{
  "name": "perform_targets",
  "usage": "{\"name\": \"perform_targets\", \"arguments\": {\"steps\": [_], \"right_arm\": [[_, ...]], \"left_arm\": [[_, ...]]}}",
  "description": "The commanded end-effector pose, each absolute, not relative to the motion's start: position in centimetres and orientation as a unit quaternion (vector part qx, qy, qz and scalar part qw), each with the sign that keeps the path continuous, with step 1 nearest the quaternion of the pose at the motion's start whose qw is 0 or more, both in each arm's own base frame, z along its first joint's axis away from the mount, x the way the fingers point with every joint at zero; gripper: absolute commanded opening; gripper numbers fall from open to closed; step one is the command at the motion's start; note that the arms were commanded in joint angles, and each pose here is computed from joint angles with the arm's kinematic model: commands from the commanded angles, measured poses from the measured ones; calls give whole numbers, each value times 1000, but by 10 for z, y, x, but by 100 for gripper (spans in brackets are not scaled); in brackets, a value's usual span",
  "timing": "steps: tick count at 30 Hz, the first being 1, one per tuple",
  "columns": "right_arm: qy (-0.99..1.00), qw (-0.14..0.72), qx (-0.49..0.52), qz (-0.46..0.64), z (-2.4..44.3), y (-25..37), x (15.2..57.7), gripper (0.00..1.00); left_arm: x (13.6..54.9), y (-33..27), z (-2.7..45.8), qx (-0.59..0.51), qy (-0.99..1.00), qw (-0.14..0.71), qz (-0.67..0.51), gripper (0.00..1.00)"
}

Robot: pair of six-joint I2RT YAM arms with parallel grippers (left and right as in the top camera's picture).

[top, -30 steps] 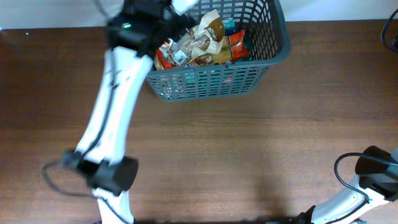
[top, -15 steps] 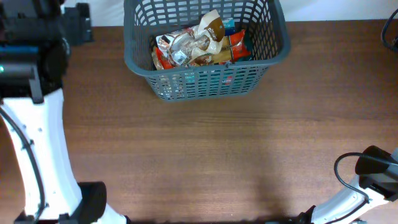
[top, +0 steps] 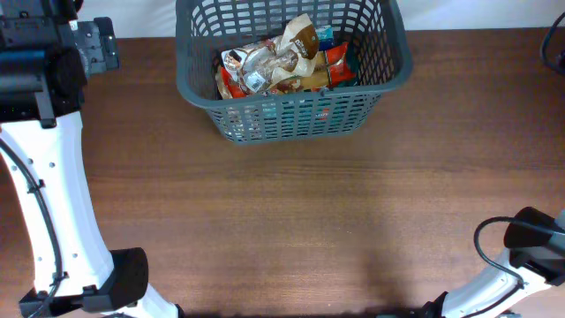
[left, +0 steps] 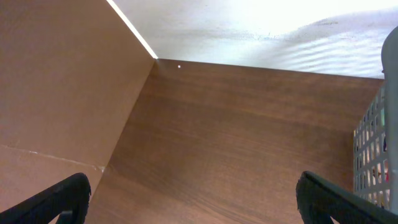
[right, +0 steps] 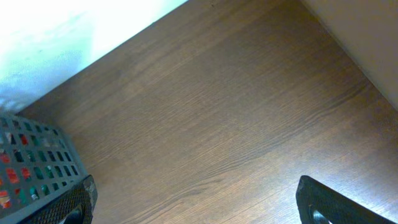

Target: Pack container

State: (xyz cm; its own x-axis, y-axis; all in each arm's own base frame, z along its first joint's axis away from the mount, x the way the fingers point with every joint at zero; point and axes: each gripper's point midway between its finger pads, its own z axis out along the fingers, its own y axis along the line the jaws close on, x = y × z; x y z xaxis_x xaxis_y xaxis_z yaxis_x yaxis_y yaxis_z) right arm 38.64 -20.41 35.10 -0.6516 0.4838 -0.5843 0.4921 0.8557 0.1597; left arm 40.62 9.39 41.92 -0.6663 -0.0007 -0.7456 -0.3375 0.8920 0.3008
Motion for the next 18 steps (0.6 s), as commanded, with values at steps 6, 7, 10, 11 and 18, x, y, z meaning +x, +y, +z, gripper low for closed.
{"name": "perform_targets", "arguments": {"steps": [6,7,10,11,18], "right_arm": [[896,409,173,11,427,-112,367,99],[896,415,159,17,433,-98,363,99],[903,413,107,41,438,-48,338,99],[908,406,91,49,434,-33,328,99],[892,449,12,48,402,11,263,99]], "left_arm": [[404,97,421,-107,885,400,214,99],[404,97,421,-107,885,400,214,99],[404,96,421,-107,885,400,214,99],[404,96,421,-107,885,400,214,99],[404,97,421,-107,885,400,214,99]]}}
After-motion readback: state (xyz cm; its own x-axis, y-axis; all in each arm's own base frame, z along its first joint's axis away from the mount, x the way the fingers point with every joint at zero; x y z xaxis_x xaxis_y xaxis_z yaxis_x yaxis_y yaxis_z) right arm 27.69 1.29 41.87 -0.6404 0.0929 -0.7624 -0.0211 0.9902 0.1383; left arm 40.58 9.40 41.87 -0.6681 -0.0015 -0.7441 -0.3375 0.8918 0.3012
